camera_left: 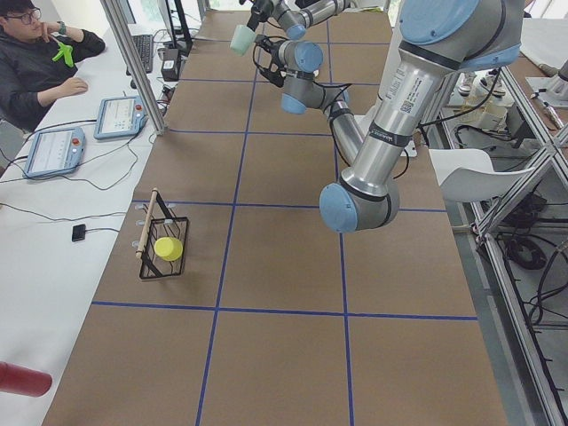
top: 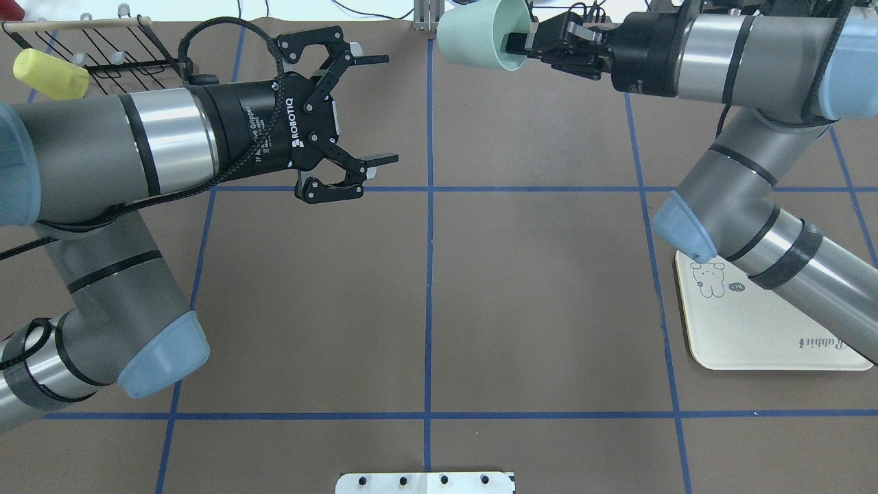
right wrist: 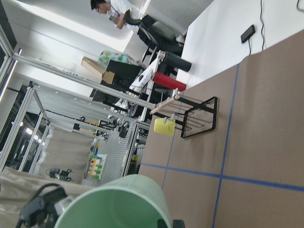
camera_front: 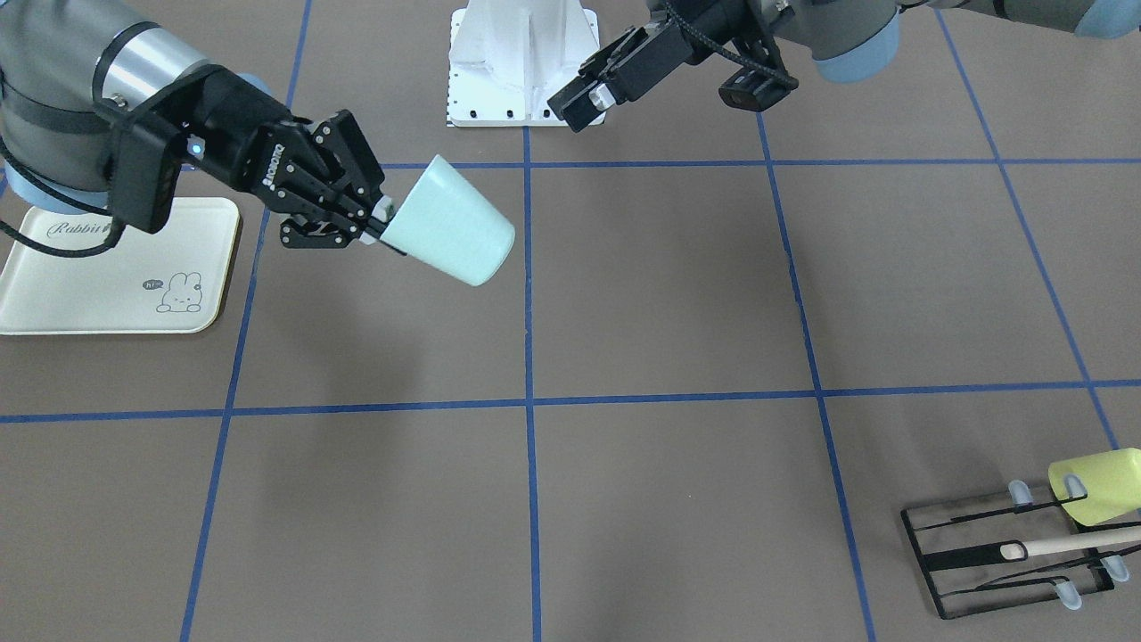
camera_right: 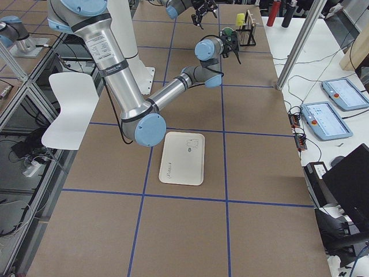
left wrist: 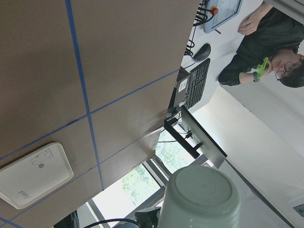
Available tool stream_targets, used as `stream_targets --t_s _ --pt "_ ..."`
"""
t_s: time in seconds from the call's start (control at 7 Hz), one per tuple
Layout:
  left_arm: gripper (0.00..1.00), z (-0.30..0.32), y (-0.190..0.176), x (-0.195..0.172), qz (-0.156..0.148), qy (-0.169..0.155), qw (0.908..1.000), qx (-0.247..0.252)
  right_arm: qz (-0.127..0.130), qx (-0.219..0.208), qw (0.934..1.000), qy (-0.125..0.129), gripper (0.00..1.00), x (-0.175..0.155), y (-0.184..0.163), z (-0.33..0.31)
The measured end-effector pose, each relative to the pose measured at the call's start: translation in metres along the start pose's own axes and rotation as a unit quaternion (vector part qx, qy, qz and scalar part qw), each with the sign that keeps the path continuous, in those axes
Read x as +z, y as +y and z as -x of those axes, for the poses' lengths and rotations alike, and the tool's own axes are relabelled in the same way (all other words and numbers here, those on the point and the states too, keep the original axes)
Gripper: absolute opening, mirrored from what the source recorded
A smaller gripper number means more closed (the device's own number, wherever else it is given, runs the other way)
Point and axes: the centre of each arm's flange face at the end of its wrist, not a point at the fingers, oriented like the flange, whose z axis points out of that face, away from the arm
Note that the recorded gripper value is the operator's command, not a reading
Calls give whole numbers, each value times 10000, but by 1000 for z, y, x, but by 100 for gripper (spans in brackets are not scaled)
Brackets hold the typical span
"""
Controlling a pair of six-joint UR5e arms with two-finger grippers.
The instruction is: Left arm grabs green cup and hands to right arm on tray
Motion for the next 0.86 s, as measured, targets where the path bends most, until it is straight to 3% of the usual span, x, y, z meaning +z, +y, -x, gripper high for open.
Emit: stream_targets --t_s 0.14,0.43,0.86 --pt "100 0 -3 0 -82 -45 9978 661 -76 -278 9984 482 0 -5 -22 -12" --pt "100 -2 -13 4 -452 -302 9769 2067 28 -836 9859 1450 0 -21 -54 -43" --pt "100 -20 -32 1 -1084 -796 9235 3593 313 -1421 9529 2662 0 -64 -74 -114"
